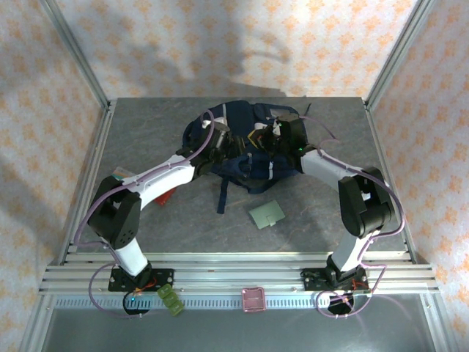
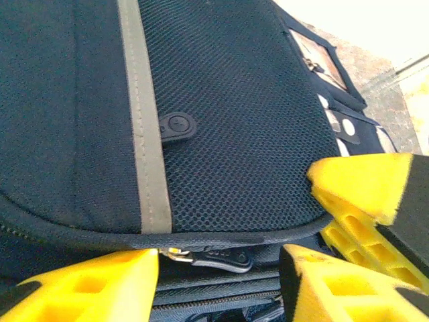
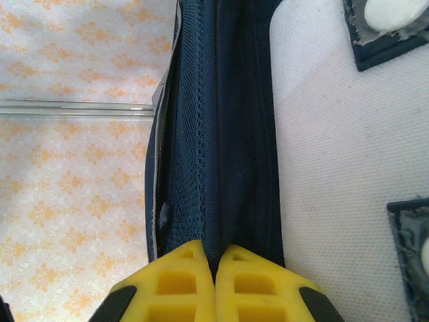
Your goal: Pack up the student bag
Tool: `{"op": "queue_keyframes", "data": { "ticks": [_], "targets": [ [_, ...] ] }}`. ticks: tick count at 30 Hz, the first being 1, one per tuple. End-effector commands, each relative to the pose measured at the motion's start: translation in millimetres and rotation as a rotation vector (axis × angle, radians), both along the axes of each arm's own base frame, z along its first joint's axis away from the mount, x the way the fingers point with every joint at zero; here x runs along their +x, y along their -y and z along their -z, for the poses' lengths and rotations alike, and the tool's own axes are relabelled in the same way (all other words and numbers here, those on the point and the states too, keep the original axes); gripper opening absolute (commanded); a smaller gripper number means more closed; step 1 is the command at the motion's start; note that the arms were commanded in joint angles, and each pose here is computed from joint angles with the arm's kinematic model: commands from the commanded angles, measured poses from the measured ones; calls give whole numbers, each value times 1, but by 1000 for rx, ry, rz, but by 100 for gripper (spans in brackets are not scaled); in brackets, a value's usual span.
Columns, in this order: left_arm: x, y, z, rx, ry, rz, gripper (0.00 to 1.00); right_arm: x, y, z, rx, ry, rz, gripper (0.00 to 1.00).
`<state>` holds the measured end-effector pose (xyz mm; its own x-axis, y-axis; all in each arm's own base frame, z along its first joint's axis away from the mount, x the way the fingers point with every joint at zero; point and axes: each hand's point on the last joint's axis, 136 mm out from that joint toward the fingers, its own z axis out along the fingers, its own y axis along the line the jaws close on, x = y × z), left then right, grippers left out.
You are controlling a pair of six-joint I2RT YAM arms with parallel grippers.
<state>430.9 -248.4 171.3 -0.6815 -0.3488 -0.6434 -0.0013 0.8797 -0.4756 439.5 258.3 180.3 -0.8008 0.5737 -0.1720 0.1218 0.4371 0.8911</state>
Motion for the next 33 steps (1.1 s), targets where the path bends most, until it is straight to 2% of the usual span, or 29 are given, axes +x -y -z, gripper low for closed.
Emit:
{"op": "queue_keyframes", "data": {
  "ticks": [1,3,6,11,17,20,23,25,28,29,30,33],
  "targets": [
    [-2,-9,22,82,-57,-36,50,8,-10,-97,107,273,-34,0],
    [-4,-2,18,71,-40,-19,48,10,-10,-98,107,272,-30,0],
    [-8,1,15,85,-18,-16,52,13,-10,-105,122,284,-22,0],
    [-5,-13,19,135,-44,-93,58,17,-11,-121,140,306,-17,0],
    [2,-17,15,146,-13,-134,58,15,-17,-121,150,304,-38,0],
    [9,-12,21,174,-27,-116,49,14,-18,-120,154,299,-41,0],
    [15,-5,27,193,-33,-86,46,13,-21,-121,159,300,-54,0],
    [17,-2,30,189,-35,-75,30,13,-21,-122,156,301,-55,0],
    [18,-2,33,214,-45,-72,29,12,-21,-124,154,306,-58,0],
    [18,-3,35,227,-51,-74,23,12,-21,-124,154,305,-59,0],
    [18,-6,36,244,-58,-78,23,12,-21,-123,154,304,-59,0],
    [18,-9,40,268,-62,-80,41,10,-21,-123,156,305,-65,0]
  ]
}}
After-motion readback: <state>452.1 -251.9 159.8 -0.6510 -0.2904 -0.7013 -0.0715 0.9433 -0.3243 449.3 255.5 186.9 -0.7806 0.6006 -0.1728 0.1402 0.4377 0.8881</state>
